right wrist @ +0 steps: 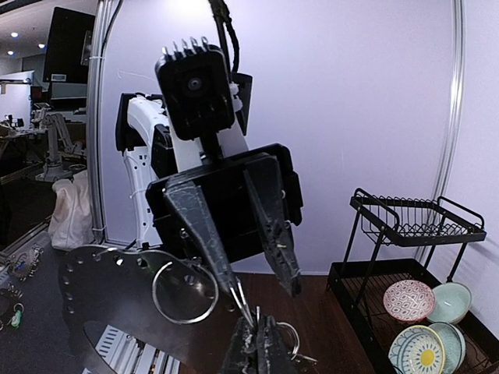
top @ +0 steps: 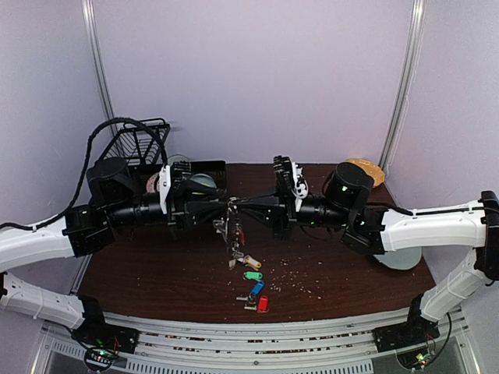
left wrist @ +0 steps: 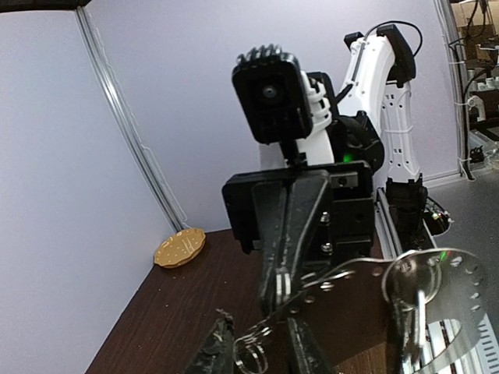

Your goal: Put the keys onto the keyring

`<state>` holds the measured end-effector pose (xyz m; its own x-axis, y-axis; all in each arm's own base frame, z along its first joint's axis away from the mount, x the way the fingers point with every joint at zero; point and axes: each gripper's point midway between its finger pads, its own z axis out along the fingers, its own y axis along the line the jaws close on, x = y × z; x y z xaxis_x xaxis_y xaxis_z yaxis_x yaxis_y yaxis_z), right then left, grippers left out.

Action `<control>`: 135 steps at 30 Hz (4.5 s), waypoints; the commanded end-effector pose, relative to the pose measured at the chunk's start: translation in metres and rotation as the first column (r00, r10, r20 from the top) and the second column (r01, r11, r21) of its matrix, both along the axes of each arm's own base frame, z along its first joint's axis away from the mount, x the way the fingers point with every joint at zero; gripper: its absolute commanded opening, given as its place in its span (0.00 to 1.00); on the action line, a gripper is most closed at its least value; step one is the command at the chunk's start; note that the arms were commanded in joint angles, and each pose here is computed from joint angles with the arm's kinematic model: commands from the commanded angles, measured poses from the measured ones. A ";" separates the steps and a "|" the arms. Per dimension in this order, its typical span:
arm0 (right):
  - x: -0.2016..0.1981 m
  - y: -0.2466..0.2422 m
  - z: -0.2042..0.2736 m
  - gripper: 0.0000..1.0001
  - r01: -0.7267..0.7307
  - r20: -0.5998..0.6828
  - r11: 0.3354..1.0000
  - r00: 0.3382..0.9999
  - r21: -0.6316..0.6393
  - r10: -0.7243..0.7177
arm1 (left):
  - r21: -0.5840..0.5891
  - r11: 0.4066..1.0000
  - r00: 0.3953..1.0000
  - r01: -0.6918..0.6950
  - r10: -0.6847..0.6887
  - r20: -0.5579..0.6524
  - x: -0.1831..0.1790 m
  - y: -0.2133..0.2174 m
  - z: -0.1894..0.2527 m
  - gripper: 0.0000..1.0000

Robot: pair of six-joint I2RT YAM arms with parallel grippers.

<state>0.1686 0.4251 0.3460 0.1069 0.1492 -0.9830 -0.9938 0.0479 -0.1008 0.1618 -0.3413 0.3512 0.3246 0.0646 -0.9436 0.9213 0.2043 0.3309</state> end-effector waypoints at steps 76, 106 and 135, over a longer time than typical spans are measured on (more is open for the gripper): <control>0.043 -0.030 -0.051 0.27 0.213 -0.180 0.948 0.949 -0.237 -0.258 | 0.412 0.888 0.916 -0.202 0.320 -0.241 0.040 0.020 -0.126 0.00; 0.006 -0.011 -0.307 0.30 -0.077 -0.515 0.597 0.600 -0.798 -0.612 | 0.462 0.869 0.732 -0.176 0.430 -0.530 0.028 0.032 -0.246 0.41; 0.065 -0.098 -0.268 0.34 0.119 -0.482 0.619 0.521 -0.776 -0.705 | 0.677 0.735 0.754 -0.023 0.457 -0.471 0.053 -0.026 -0.272 0.46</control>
<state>0.2310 0.3457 0.0684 -0.7651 -0.3748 -0.5236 -0.6134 0.6717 0.4154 0.2125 -0.3459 0.0770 -0.4291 0.6010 -0.6743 0.8710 0.4731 -0.1326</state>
